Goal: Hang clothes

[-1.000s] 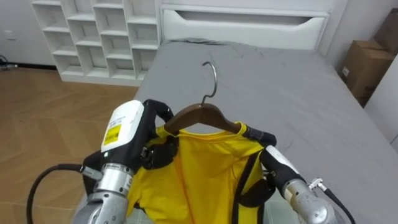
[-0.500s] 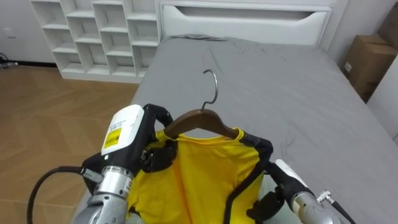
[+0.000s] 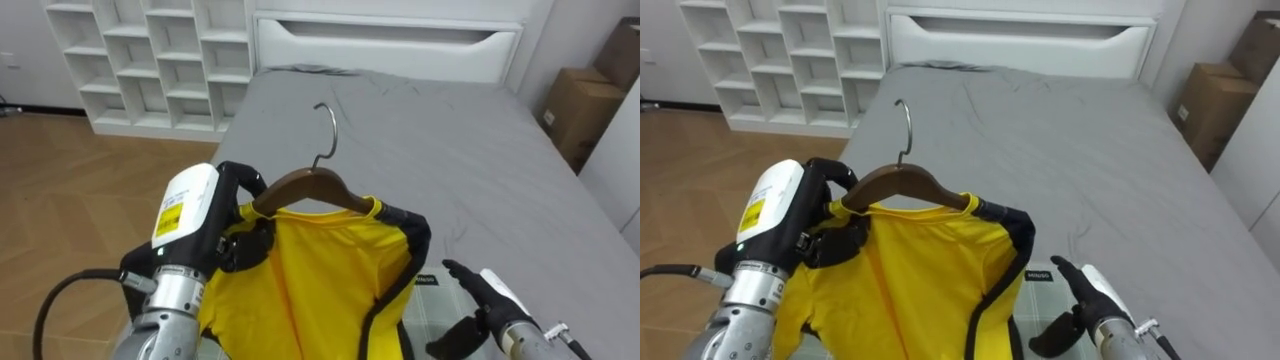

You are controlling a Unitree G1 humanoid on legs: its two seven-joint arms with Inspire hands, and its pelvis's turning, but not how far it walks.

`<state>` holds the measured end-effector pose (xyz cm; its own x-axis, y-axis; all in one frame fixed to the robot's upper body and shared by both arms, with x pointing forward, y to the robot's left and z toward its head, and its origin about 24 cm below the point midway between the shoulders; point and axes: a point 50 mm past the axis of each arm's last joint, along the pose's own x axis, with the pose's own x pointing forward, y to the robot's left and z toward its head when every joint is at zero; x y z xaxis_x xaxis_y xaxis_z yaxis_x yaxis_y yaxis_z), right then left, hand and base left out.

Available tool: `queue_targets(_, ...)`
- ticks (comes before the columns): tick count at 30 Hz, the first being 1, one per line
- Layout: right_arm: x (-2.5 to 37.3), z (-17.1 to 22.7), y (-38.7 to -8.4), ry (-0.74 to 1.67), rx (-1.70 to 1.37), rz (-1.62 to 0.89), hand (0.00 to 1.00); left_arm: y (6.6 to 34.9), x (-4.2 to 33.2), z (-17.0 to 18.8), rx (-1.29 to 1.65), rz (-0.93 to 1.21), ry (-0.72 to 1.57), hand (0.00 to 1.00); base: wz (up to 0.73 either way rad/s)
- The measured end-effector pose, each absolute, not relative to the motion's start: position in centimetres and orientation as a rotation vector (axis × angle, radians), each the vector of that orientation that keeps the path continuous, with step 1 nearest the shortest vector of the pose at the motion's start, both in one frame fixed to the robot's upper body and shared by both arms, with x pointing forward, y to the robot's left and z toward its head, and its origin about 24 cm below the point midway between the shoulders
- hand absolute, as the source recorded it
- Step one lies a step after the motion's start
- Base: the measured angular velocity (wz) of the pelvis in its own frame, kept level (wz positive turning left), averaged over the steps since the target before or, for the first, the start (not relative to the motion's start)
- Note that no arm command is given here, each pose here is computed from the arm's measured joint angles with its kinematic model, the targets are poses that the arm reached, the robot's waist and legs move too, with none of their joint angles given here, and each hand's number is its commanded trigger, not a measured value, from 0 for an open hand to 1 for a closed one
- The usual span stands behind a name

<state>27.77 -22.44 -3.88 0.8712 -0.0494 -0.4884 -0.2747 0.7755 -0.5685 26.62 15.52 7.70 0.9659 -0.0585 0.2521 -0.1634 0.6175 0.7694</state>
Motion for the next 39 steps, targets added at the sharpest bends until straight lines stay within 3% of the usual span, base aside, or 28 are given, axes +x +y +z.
queue_targets(18, 28.0, -3.5, -22.3, 0.487, -0.681, 0.127, 0.0, 16.1, 26.7, 7.3, 0.905, 0.079, -0.237, 1.0, 0.0)
queue_targets(29, 30.4, 3.1, -19.5, 0.146, -0.702, 0.134, 0.0, 16.1, 26.7, 7.5, 0.873, 0.077, -0.24, 1.0, -0.01)
queue_targets(39, 30.6, 5.4, -18.6, 0.045, -0.691, 0.133, 0.0, 16.2, 26.7, 7.5, 0.871, 0.078, -0.24, 1.0, 0.0)
